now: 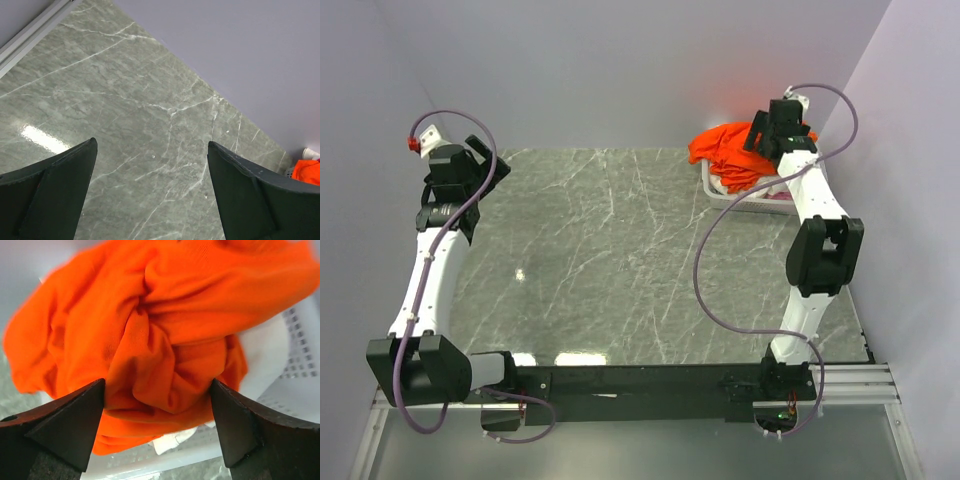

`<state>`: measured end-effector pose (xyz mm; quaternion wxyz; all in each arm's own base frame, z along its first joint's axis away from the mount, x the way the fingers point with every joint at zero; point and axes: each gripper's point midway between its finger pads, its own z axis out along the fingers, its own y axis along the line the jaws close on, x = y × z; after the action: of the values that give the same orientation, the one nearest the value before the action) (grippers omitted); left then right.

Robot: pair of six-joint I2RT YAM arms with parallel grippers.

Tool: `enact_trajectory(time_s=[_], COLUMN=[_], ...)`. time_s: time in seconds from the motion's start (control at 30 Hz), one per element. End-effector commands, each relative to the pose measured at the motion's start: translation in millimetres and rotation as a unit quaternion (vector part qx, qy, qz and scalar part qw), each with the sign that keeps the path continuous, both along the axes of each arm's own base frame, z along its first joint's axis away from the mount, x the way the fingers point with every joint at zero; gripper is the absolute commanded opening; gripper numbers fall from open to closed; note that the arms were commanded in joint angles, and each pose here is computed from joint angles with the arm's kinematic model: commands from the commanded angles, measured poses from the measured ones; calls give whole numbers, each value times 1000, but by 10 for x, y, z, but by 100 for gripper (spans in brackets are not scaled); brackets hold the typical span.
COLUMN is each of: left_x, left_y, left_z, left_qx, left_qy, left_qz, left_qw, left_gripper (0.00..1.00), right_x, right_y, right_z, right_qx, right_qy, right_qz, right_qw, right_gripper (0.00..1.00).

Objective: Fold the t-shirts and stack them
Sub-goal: Grab the tshirt from the pile

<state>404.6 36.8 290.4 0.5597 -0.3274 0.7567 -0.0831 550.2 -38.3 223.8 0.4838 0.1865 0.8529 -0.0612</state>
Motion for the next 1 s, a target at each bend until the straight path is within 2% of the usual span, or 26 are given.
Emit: enact_trajectory(time_s=[0.0, 0.1, 0.17, 0.2, 0.23, 0.33, 0.37, 0.57, 0.7, 0.93, 0.97], left_x=[-110, -98, -70, -54, -45, -10, -2, -16, -26, -8, -1], left_y=[-14, -26, -38, -45, -46, -30, -17, 43, 43, 50, 64], left_z=[120, 108, 90, 123, 139, 212, 224, 319, 287, 330, 347], left_qx=[9, 9, 7, 6, 8, 16, 19, 38, 38, 40, 42], left_qy=[-12, -10, -7, -10, -11, -16, -17, -24, -21, -26, -27], left_qz=[-5, -8, -12, -14, -16, -16, -14, -5, -5, -3, 0], left_qw=[1000, 1000, 1000, 1000, 1000, 1000, 1000, 999, 999, 999, 999], left_gripper=[98, 97, 97, 97, 97, 97, 98, 98, 98, 98, 99], right_x=[-7, 4, 46, 62, 88, 110, 111, -117, -330, -734, -870], right_y=[100, -28, -57, -58, -51, -33, 2, 296, 904, 2024, 2262], right_z=[-34, -137, -119, -105, -68, 220, 335, 1147, 1600, 2349, 2561], right_qx=[17, 16, 17, 19, 22, 23, 28, 33, 28, 67, 80], right_qy=[12, 21, 18, 16, 12, -12, -25, -106, -152, -222, -242], right_qz=[19, 13, 20, 25, 31, 42, 48, 90, 145, 274, 310], right_qw=[1000, 1000, 999, 999, 999, 999, 998, 990, 977, 933, 916], right_gripper=[90, 86, 68, 52, 42, 3, 0, 0, 0, 0, 0])
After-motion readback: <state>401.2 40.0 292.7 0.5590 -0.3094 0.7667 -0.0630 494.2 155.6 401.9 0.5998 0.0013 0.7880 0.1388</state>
